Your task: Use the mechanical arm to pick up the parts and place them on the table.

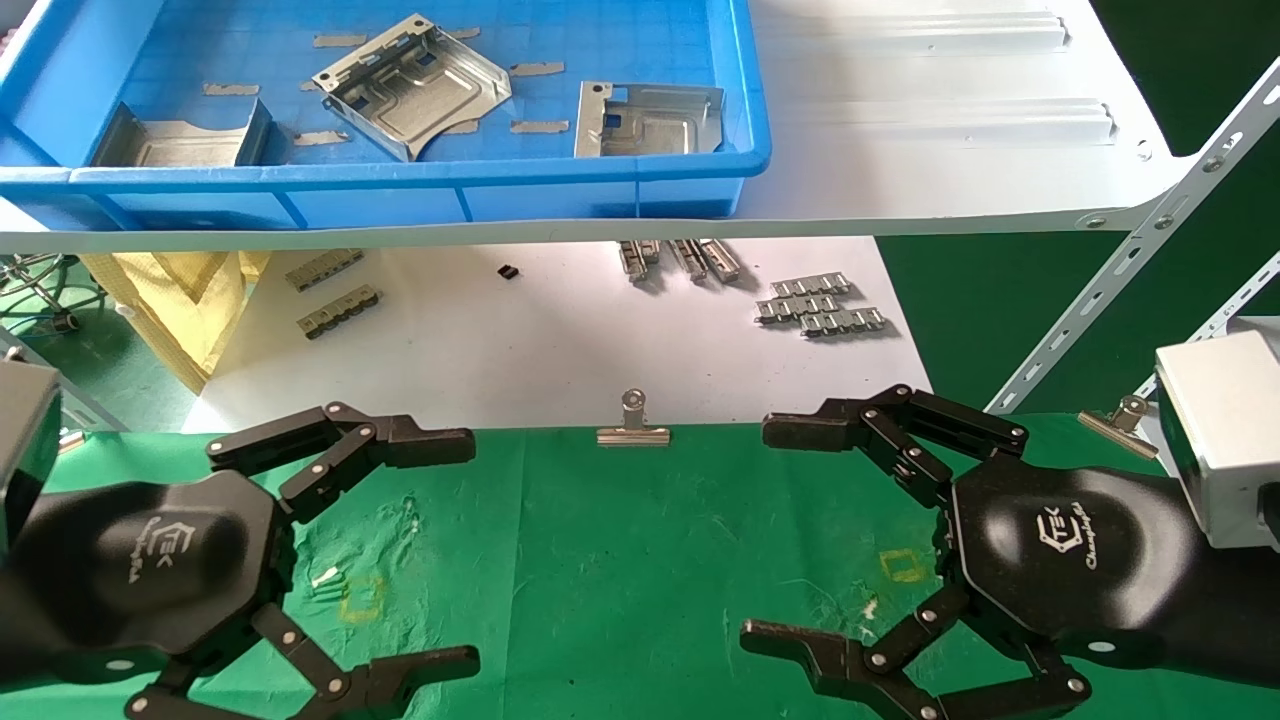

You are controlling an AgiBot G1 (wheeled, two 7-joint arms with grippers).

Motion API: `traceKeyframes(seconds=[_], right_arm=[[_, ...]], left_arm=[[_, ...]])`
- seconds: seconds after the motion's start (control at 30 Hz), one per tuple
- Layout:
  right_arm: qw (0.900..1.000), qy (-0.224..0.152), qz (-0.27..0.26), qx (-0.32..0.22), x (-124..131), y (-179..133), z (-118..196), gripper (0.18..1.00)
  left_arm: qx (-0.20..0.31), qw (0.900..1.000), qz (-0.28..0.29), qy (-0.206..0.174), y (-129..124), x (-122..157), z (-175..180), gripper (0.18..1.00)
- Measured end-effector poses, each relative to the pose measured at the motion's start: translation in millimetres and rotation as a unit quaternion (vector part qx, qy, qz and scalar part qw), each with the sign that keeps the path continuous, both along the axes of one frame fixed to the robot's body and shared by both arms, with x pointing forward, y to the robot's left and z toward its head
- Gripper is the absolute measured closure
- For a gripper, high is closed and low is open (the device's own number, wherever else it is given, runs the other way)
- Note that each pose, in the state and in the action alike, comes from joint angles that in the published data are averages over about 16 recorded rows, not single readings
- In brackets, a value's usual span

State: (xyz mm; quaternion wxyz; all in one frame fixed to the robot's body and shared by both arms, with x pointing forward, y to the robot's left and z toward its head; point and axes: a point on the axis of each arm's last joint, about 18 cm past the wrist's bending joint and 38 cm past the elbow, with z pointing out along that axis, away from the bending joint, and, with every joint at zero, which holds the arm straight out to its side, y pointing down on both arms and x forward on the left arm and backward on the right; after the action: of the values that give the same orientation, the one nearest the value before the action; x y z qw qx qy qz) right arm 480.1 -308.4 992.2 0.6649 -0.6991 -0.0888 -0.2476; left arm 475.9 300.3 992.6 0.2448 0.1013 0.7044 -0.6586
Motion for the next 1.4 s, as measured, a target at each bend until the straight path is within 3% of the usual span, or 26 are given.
traceKeyframes(seconds=[0.4,0.6,1.0,1.4], right_arm=[[1.000,0.000,0.000,0.000,0.0,0.0,0.0,0.206],[1.000,0.000,0.000,0.000,0.0,0.0,0.0,0.257],[1.000,0.000,0.000,0.000,0.0,0.0,0.0,0.470],[1.000,0.000,0.000,0.000,0.0,0.0,0.0,0.757]], left_arm=[[0.000,1.0000,0.000,0.000,0.0,0.0,0.0,0.184],[0.000,1.0000,0.000,0.000,0.0,0.0,0.0,0.184],[0.000,1.0000,0.000,0.000,0.0,0.0,0.0,0.184],[0.000,1.0000,0.000,-0.001,-0.3,0.1,0.3,0.184]])
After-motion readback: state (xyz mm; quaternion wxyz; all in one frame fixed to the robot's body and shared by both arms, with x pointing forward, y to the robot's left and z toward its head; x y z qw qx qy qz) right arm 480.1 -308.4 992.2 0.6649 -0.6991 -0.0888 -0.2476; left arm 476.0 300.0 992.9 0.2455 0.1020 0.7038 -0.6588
